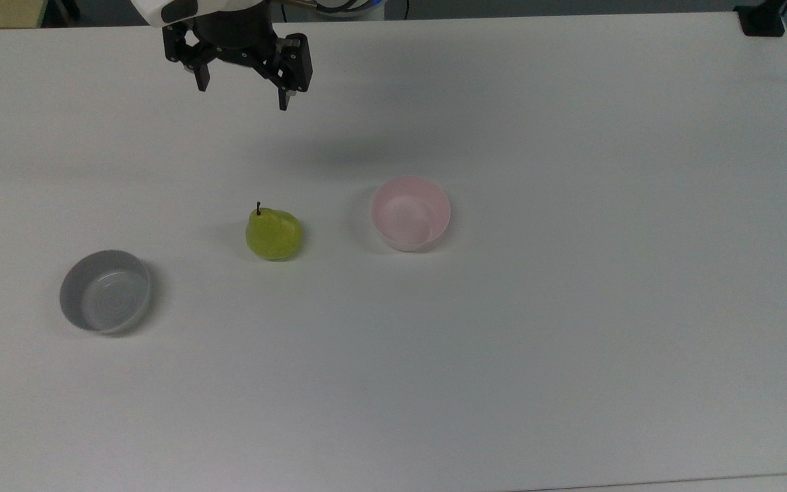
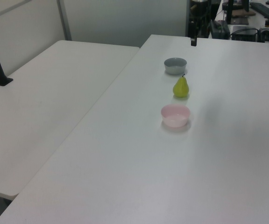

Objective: Place the pear in the bowl

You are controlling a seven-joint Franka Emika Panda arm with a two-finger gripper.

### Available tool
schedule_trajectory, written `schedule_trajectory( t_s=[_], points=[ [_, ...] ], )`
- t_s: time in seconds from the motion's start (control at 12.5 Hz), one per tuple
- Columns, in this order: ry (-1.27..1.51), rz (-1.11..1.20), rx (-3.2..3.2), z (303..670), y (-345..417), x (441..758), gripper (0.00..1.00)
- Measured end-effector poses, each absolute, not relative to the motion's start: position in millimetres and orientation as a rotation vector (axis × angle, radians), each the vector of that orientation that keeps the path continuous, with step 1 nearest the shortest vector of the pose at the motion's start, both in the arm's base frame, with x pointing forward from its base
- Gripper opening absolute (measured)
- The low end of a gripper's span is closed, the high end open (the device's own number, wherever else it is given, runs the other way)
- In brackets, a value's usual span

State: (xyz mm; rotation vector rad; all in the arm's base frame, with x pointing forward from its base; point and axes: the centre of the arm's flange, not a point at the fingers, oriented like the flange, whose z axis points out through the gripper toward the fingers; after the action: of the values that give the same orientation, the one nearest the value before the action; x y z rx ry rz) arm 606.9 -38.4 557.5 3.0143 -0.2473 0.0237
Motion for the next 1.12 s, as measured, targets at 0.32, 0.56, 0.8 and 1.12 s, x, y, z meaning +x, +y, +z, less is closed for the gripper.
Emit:
schedule_trajectory(
  t_s=[0.32, 0.56, 0.8, 1.12],
  points=[
    [-0.240, 0.009, 3.015, 553, -36, 607, 1.00],
    [-0.240, 0.006, 3.015, 552, -36, 606, 1.00],
    [-0.226, 0.011, 3.016, 551, -36, 607, 1.00],
    [-0.070, 0.039, 3.026, 526, -35, 623, 1.00]
  ],
)
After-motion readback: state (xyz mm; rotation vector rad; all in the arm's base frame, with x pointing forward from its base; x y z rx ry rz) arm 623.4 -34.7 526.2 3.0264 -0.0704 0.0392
